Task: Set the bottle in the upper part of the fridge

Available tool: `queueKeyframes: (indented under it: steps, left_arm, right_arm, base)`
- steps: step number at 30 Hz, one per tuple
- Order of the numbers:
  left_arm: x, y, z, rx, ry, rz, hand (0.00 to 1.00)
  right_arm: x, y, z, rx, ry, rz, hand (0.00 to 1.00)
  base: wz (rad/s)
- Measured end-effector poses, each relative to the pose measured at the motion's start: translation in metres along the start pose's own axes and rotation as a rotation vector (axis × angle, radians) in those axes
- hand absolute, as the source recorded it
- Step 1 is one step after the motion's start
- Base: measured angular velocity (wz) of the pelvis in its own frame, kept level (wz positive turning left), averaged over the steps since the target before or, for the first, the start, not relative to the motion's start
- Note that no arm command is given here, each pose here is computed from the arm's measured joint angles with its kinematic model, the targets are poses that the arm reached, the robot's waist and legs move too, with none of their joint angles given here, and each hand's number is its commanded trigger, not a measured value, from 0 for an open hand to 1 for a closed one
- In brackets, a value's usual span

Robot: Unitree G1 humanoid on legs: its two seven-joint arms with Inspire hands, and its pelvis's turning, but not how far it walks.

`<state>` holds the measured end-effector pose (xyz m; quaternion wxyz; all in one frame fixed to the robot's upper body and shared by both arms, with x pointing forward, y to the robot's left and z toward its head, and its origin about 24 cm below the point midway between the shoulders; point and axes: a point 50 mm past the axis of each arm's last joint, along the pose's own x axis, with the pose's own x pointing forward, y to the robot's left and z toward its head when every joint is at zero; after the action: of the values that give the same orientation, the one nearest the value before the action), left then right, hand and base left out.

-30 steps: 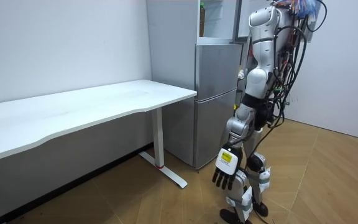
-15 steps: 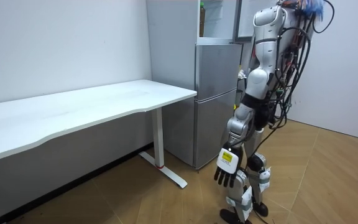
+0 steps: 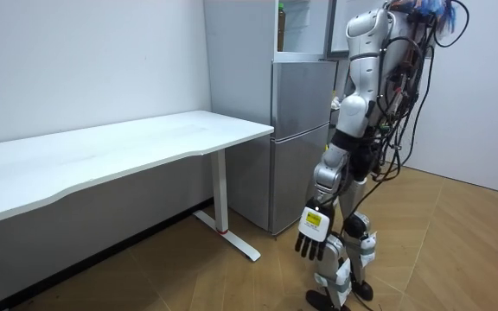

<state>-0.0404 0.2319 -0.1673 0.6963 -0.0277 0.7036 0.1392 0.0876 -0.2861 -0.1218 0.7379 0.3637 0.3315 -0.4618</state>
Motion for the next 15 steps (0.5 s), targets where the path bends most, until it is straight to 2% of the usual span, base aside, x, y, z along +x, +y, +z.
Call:
queueKeyframes:
  steps: [6, 12, 15]
  left_arm:
    - [0.000, 0.002, 0.000, 0.002, -0.008, 0.004, 0.00]
    - [-0.002, 0.010, 0.002, 0.001, -0.024, 0.025, 0.00]
    - [-0.002, 0.017, 0.003, -0.031, -0.042, 0.050, 0.00]
  right_arm:
    - [-0.010, 0.022, 0.042, 0.307, -0.109, 0.022, 0.00]
    - [-0.030, 0.042, 0.088, 0.420, -0.257, 0.081, 0.00]
    - [-0.037, 0.042, 0.108, 0.479, -0.334, 0.046, 0.00]
  base:
    - [-0.06]
    - [-0.03]
    - [0.00]
